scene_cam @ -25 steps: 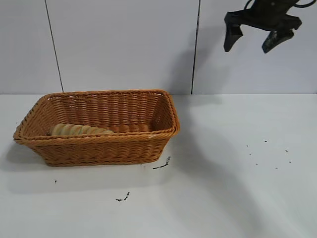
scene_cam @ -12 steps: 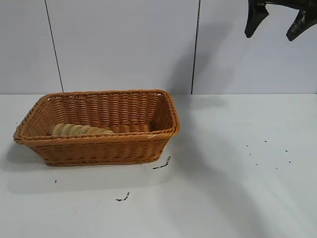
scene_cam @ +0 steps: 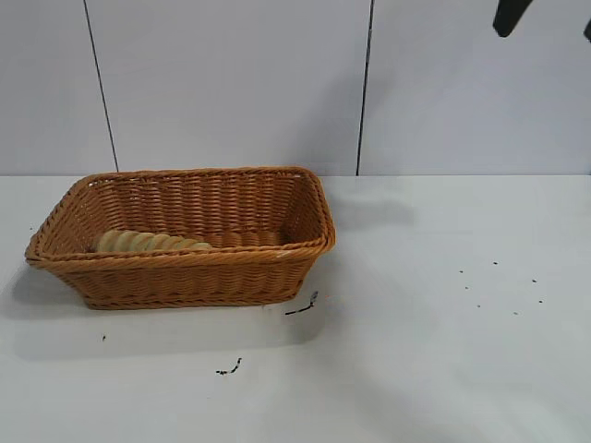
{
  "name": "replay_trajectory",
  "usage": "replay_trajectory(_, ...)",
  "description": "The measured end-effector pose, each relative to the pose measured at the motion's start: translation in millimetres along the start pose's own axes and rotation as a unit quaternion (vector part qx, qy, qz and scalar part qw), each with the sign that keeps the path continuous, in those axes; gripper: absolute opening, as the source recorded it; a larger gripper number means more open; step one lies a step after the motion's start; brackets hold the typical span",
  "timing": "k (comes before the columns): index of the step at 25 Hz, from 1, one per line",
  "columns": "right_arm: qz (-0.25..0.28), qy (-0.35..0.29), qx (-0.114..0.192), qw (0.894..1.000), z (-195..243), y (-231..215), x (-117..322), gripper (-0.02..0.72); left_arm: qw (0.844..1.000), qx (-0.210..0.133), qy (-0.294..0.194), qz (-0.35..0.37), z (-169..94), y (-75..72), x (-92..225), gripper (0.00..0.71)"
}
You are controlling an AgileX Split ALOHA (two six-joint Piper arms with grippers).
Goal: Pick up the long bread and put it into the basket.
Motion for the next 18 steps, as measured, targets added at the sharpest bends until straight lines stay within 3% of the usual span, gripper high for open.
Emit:
replay_trajectory(6,0.024,0.049,-0.013,0.998,11.6,33.1,102.1,0.689,1.0,0.0,0.0,0.0,0.0,0.0,0.0,0.692)
replay_trajectory(9,0.034,0.036,0.002,0.999,20.5,42.4,141.5,0.689,1.0,0.0,0.0,0.0,0.0,0.0,0.0,0.692)
replay_trajectory(15,0.034,-0.054,0.042,0.997,21.0,53.3,185.4,0.689,1.0,0.0,0.0,0.0,0.0,0.0,0.0,0.692)
replay_trajectory(18,0.027,-0.141,0.068,0.987,-1.7,55.3,184.4,0.689,1.0,0.0,0.0,0.0,0.0,0.0,0.0,0.692)
Point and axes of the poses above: a point on each arm's last joint axis where the gripper is mounted, z pointing out along that axis toward the gripper, y along the wrist's bending axis when the last joint is at zero, x = y × z, the point moved 8 cm from there along z, pointing out along that axis toward the gripper, and after that the axes turned 12 degrees about -z, right-handed, at the moved point
